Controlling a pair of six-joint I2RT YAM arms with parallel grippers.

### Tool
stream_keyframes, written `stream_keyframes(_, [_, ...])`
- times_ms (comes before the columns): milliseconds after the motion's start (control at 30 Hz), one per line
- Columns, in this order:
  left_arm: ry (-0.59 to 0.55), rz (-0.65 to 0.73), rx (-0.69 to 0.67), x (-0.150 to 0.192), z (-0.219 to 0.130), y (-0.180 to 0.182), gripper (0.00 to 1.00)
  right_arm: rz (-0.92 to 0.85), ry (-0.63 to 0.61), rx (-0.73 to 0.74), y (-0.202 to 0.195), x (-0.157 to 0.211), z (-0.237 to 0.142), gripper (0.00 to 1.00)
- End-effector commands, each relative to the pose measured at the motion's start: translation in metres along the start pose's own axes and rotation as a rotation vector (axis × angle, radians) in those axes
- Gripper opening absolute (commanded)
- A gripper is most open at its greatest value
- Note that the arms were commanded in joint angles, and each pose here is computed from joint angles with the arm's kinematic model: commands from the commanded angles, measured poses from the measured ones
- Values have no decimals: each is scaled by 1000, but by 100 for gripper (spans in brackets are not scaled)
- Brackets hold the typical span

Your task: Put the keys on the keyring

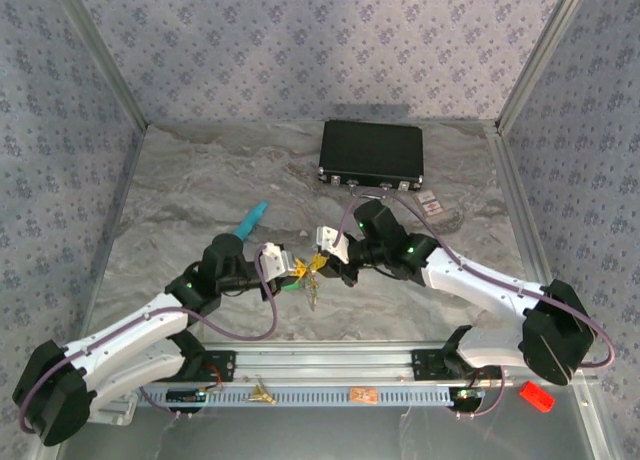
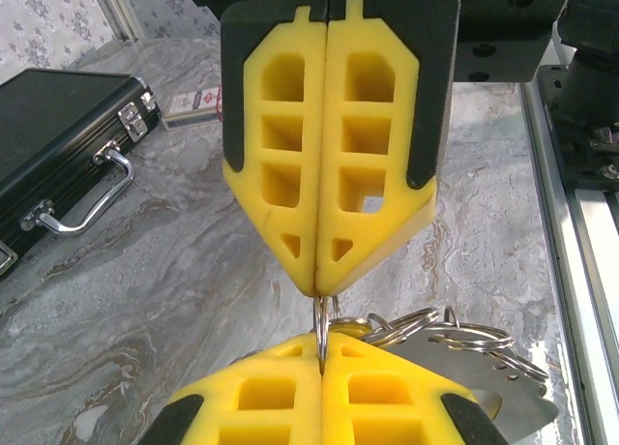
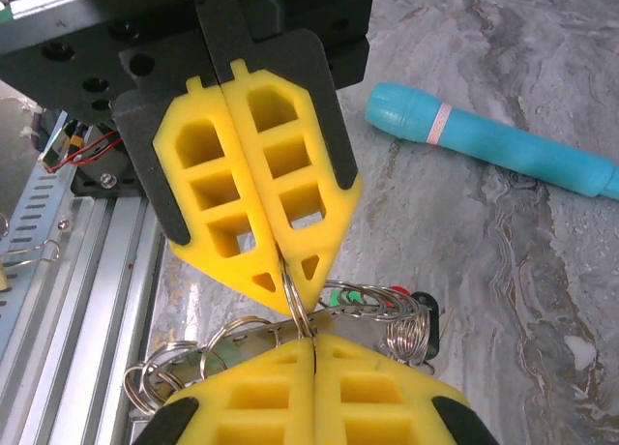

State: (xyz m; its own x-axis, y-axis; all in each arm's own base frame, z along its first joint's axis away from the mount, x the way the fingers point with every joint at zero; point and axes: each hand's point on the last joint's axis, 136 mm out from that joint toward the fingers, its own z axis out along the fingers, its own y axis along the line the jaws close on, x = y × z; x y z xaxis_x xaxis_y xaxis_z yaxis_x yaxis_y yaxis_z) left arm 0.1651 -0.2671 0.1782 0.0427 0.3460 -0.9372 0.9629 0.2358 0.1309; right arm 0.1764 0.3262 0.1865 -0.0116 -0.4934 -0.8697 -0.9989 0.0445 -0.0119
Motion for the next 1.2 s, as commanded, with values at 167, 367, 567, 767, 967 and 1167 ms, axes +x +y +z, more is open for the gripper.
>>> stream_keyframes(167, [-157,68,16,-33,-11,-8,0,38,59,1,-5,18,10,0])
stream_keyframes(367, [-164,69,10,-34,-11,-7,0,3,-24,19,-4,0,2,19])
stream_keyframes(567, [-168,66,17,-33,-10,-8,0,-36,-94,0,6,-9,-7,23])
stream_keyframes(767, [-168,63,20,-33,-9,-8,0,-44,-133,-37,12,-16,-7,24])
stream_keyframes(967, [-173,64,25,-35,-8,-8,0,-47,-150,-33,9,-20,-5,22])
stream_keyframes(1167, [-189,62,30,-38,-9,-9,0,-46,-147,-36,6,-21,0,11])
